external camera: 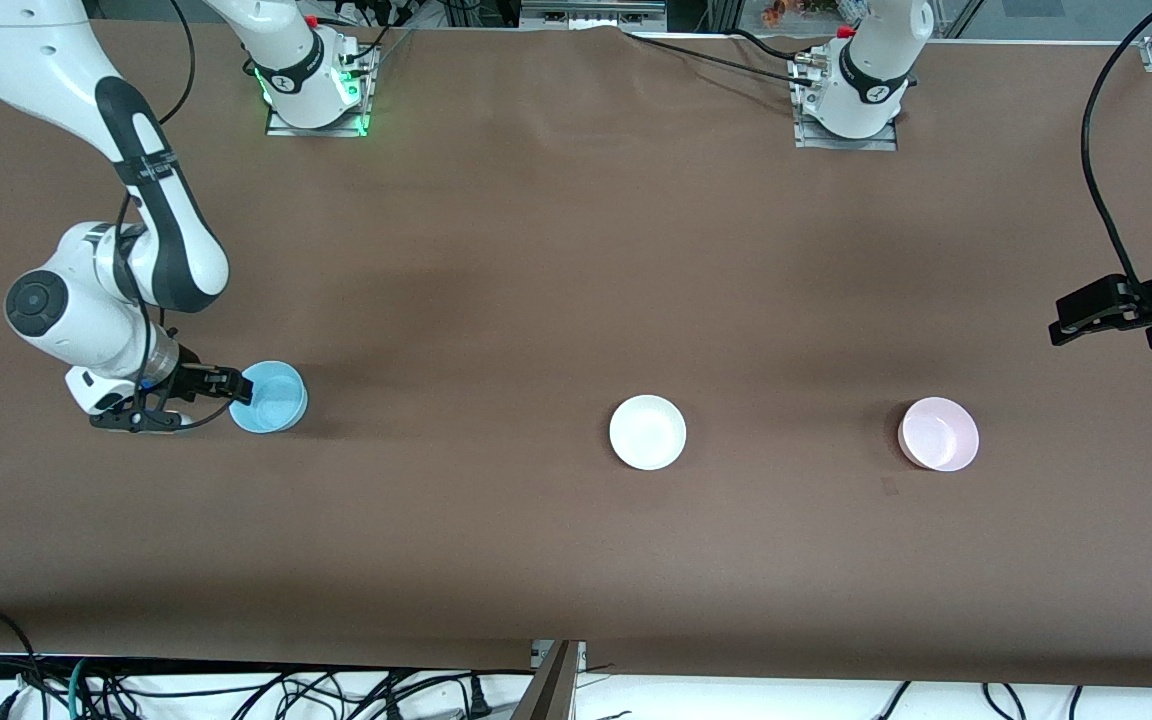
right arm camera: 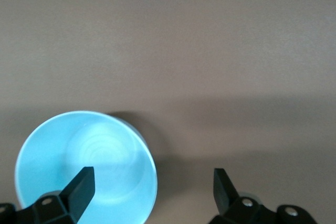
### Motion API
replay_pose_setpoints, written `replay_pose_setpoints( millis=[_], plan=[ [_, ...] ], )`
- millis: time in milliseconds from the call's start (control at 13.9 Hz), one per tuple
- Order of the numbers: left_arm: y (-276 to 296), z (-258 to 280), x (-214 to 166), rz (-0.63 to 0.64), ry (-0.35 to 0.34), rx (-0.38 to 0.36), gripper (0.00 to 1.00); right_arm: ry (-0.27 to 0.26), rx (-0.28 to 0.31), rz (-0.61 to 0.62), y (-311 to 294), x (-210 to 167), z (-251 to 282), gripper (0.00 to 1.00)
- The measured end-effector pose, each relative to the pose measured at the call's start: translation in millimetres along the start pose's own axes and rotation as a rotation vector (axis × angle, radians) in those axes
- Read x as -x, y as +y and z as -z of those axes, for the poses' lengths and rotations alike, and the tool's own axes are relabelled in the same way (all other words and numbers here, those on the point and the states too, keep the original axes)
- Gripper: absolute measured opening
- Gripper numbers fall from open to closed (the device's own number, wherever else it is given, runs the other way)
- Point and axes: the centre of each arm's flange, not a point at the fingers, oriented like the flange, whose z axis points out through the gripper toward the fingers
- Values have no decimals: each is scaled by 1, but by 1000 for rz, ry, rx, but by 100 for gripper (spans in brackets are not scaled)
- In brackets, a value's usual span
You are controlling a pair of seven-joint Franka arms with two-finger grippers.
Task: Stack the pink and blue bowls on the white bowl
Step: 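Lower the open right gripper over the blue bowl's rim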
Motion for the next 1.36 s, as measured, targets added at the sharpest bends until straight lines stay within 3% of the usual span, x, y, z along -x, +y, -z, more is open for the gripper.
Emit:
replay_pose_setpoints(
  millis=[1364],
  plan=[
    [1,0,0,-2,0,0,100,2,-5,-15,4,3,-12,100]
  ],
)
